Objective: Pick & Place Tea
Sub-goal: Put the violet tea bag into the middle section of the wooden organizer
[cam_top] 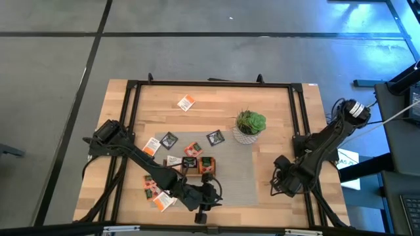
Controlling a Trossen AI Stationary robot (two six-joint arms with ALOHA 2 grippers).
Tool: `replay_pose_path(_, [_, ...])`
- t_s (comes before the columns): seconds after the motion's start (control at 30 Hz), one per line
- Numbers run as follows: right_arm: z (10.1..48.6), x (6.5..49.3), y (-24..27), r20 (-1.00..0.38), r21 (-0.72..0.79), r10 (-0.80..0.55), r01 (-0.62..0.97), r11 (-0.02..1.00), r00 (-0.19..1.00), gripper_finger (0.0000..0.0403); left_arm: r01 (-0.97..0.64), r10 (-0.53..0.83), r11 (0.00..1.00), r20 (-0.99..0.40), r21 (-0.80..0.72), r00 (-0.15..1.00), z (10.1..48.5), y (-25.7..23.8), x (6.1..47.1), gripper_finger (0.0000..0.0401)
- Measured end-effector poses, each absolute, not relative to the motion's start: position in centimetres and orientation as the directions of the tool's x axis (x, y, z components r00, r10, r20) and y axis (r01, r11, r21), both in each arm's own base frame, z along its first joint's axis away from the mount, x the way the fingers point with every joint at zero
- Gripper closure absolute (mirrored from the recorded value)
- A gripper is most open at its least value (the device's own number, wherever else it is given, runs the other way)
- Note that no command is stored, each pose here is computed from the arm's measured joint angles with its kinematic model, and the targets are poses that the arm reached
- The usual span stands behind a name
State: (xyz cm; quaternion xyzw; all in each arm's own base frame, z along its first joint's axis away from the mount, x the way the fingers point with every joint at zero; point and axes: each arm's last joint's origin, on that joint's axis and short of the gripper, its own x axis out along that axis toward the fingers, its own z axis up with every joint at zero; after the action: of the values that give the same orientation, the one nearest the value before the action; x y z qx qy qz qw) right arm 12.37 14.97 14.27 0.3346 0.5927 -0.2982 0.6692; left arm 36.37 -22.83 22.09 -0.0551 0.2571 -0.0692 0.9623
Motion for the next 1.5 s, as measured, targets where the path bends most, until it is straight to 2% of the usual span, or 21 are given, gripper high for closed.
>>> replay_pose_path(0.23, [13.1, 13.3, 16.1, -0.988, 0.132, 0.019, 0.789, 0.600, 0.151, 0.0320, 0.108, -0.160, 0.985, -0.486, -0.133, 0.859, 22.0, -22.8, 36.4, 0.0313])
replay_pose_path(0.57, [12.9, 15.2, 17.6, -0.905, 0.360, 0.061, 0.681, 0.637, 0.421, 0.0320, 0.131, -0.177, 0.983, -0.444, -0.132, 0.879, 18.8, -22.7, 38.8, 0.0313])
replay_pose_path(0.73, [12.2, 15.9, 18.2, -0.884, 0.381, 0.059, 0.643, 0.665, 0.463, 0.0320, 0.187, -0.253, 0.963, -0.412, -0.195, 0.875, 16.7, -21.7, 40.6, 0.0313])
replay_pose_path(0.83, [12.2, 16.3, 18.5, -0.844, 0.421, 0.059, 0.590, 0.689, 0.533, 0.0320, 0.211, -0.284, 0.950, -0.364, -0.228, 0.887, 16.2, -21.0, 41.5, 0.0313])
replay_pose_path(0.97, [13.7, 17.1, 19.2, -0.799, 0.448, 0.089, 0.488, 0.749, 0.595, 0.0320, 0.210, -0.279, 0.945, -0.284, -0.252, 0.917, 15.9, -20.1, 42.6, 0.0313])
replay_pose_path(1.23, [17.5, 17.2, 19.5, -0.852, 0.330, 0.017, 0.510, 0.794, 0.524, 0.0320, 0.171, -0.217, 0.957, -0.188, -0.236, 0.958, 17.0, -18.2, 43.9, 0.0313])
replay_pose_path(1.33, [18.4, 17.0, 19.5, -0.889, 0.277, 0.013, 0.517, 0.810, 0.457, 0.0320, 0.148, -0.196, 0.963, -0.206, -0.227, 0.959, 17.3, -17.8, 44.5, 0.0313])
replay_pose_path(1.5, [19.1, 17.2, 19.7, -0.885, 0.274, 0.003, 0.516, 0.811, 0.466, 0.0320, 0.135, -0.162, 0.984, -0.263, -0.116, 0.951, 18.2, -18.5, 46.1, 0.0313])
